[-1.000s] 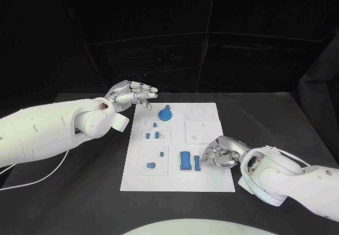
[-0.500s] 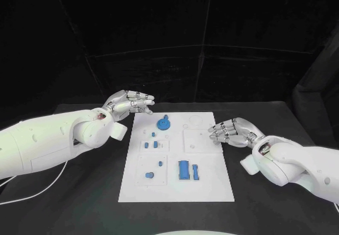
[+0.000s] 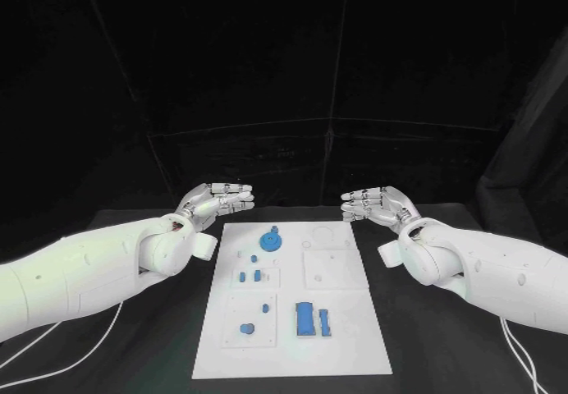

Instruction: Assemble the parts on the task board

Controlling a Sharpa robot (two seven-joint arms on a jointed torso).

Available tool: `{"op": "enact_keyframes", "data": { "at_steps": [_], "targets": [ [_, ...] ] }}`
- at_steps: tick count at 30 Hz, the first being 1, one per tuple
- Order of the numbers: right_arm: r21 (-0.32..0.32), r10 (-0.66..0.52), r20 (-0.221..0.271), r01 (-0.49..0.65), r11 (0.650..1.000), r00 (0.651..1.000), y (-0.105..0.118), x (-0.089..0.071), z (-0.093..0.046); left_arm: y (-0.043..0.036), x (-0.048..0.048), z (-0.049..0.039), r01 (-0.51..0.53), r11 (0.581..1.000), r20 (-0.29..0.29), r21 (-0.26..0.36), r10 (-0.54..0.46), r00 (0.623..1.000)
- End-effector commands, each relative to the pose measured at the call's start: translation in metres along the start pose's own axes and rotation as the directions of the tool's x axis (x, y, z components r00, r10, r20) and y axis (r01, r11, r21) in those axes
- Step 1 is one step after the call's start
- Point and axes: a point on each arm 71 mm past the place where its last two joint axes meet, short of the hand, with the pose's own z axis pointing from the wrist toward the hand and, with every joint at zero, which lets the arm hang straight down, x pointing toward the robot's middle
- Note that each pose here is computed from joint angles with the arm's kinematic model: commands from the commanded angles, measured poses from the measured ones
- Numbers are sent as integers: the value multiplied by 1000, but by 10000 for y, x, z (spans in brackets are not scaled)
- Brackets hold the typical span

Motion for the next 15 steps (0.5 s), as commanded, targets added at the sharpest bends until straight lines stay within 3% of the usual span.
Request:
{"op": "enact_keyframes", "data": {
  "at_steps": [1,2,3,9,15],
  "targets": [
    [-63,31,-51,-34,997,998,32,23,67,3,-52,31,-5,998,89,56,0,996],
    [-67,27,-54,-30,997,998,30,27,85,16,-47,42,-8,998,94,59,2,996],
    [-16,4,-6,-4,1000,1000,-5,6,68,54,-2,32,-3,1000,31,6,2,1000],
    [-17,25,13,-24,1000,1000,-5,45,30,76,39,13,-5,1000,43,6,5,999],
    [-17,97,85,-96,995,992,3,187,-122,147,193,-61,-17,1000,91,6,16,996]
  ]
}}
